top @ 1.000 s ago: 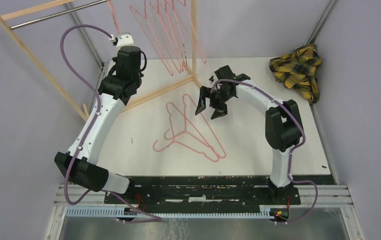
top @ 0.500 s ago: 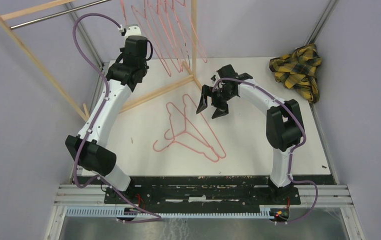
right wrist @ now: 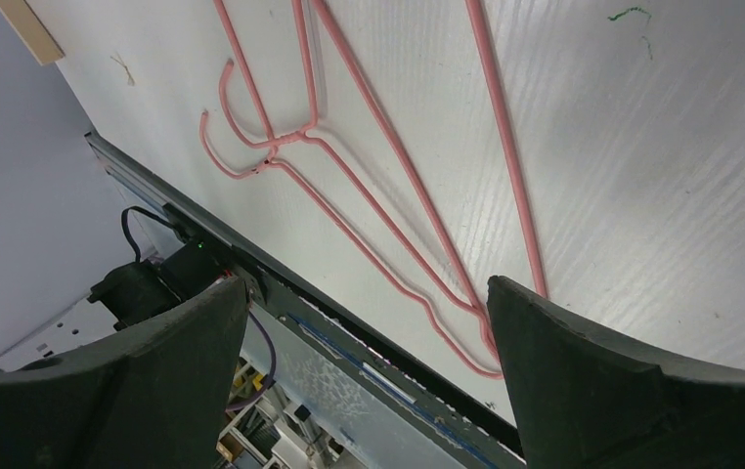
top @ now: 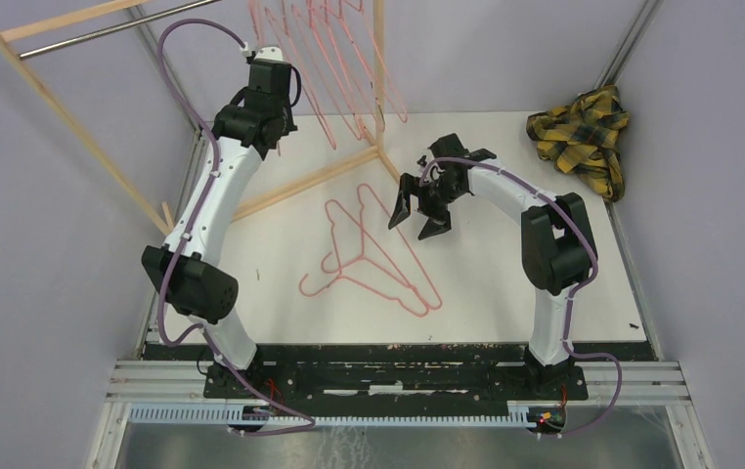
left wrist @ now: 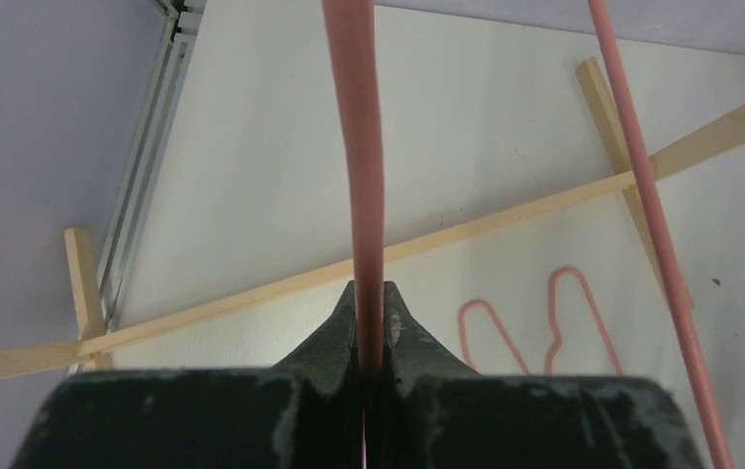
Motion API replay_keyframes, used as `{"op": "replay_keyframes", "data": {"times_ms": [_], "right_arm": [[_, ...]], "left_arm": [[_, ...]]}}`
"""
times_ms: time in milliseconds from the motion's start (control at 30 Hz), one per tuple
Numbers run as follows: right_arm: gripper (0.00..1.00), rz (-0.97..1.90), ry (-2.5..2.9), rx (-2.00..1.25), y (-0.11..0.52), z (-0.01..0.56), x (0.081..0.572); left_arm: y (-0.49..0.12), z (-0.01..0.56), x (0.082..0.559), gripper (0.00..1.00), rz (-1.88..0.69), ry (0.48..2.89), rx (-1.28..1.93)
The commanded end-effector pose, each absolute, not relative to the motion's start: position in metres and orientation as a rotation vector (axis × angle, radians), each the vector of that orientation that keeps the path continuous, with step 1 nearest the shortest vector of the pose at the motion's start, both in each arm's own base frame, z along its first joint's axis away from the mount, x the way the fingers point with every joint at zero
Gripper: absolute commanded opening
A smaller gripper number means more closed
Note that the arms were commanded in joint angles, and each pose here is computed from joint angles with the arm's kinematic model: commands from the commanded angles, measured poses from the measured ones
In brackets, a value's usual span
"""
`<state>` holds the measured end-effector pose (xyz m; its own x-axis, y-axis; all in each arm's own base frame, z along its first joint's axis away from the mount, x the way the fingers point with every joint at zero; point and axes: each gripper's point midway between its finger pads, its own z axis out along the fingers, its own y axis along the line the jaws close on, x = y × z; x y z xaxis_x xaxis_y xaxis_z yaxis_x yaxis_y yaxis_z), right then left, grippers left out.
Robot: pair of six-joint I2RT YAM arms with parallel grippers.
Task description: Organize the hangers
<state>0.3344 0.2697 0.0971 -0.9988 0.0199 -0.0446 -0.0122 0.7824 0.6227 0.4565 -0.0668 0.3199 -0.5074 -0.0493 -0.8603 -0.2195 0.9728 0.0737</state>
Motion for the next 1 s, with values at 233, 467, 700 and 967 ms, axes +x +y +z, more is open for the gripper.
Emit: {"op": "replay_keyframes", "data": {"times_ms": [233, 467, 700, 967], "right_arm": [[1.0, 1.067, 2.839, -0.035, 0.269, 0.12, 0.336], [1.0, 1.144, 2.793, -0.047, 0.274, 0.134, 0.333], [1.0, 1.131, 2.803, -0.089, 0.272, 0.133, 0.327], [0.99, 0.956, 2.863, -0.338, 0.272, 0.122, 0.306]], "left_arm": [[-0.086, 0.319, 0.453, 0.14, 0.056, 2.14, -0.177], [-0.099, 0.34, 0.432, 0.58, -0.087, 2.047, -0.07], [-0.118, 0.339, 0.388, 0.84, -0.289, 1.987, 0.024], [-0.128, 0.29, 0.325, 0.92, -0.483, 1.992, 0.031]]}}
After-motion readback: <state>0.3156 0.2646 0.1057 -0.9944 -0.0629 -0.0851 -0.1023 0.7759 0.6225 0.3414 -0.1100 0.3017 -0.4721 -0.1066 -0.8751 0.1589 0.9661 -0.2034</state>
